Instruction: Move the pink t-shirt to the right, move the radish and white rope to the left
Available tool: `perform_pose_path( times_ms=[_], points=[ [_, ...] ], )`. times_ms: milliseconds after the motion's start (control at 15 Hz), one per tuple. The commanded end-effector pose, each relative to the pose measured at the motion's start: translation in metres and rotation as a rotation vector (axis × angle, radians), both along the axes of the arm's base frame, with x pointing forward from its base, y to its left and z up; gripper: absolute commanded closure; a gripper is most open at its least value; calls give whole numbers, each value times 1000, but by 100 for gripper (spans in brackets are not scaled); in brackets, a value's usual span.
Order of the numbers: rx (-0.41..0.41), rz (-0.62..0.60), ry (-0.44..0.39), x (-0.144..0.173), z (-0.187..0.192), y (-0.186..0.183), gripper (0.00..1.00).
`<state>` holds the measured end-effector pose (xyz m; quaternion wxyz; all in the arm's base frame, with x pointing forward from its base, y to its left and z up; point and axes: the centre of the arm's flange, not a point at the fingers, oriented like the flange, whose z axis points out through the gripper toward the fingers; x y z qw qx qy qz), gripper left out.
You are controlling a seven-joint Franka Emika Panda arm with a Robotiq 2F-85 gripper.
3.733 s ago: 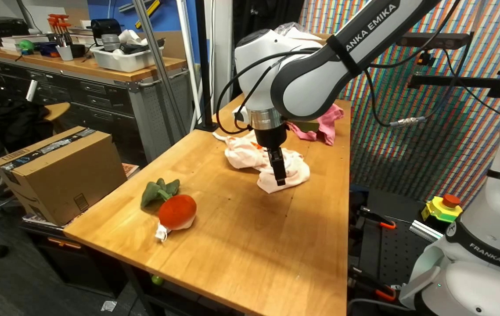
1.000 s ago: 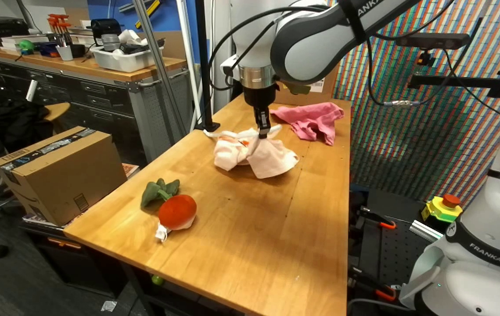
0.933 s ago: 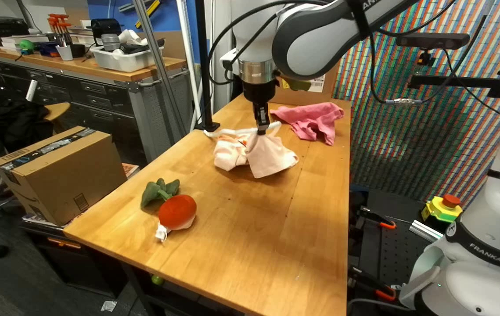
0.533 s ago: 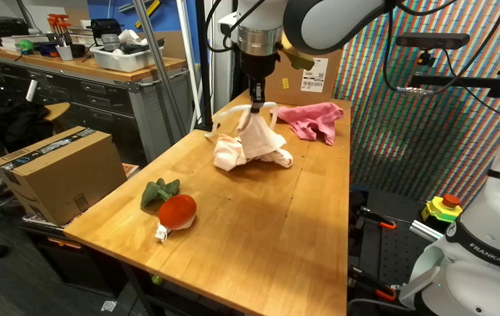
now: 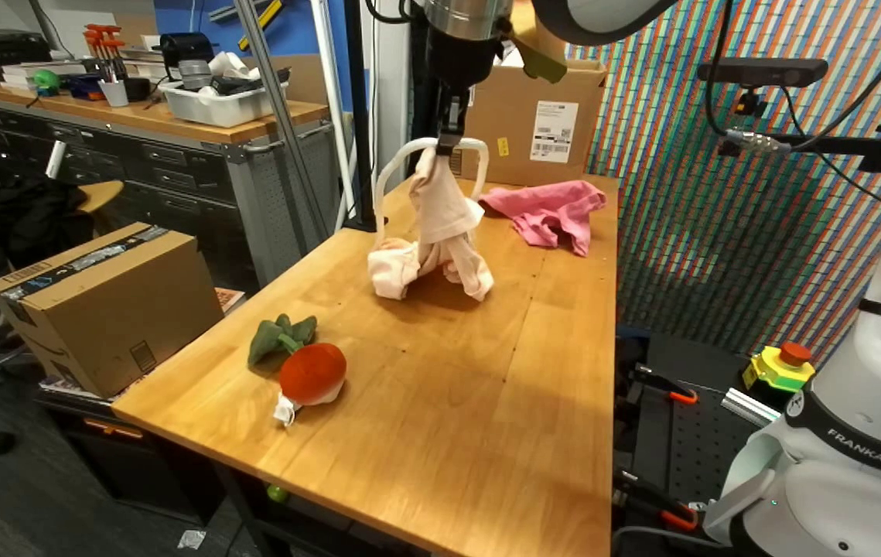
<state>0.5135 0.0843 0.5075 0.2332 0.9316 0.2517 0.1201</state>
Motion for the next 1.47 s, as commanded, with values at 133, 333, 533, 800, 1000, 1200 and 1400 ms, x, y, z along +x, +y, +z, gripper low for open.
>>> perform_pose_path(
  times_ms=[133,333,533,800,1000,1200,1400],
  points=[
    [3,-68,-143,-13,64,-3,92],
    [17,-112,-237,-24,105,-10,92],
    [29,-148,-308,-36,134,-19,92],
    [27,-178,-360,-49,152,-27,92],
    [46,-185,-348,-59,155,-31,92],
    [88,-185,-285,-72,151,-32,92],
    [133,-176,-201,-91,145,-28,92]
  ],
)
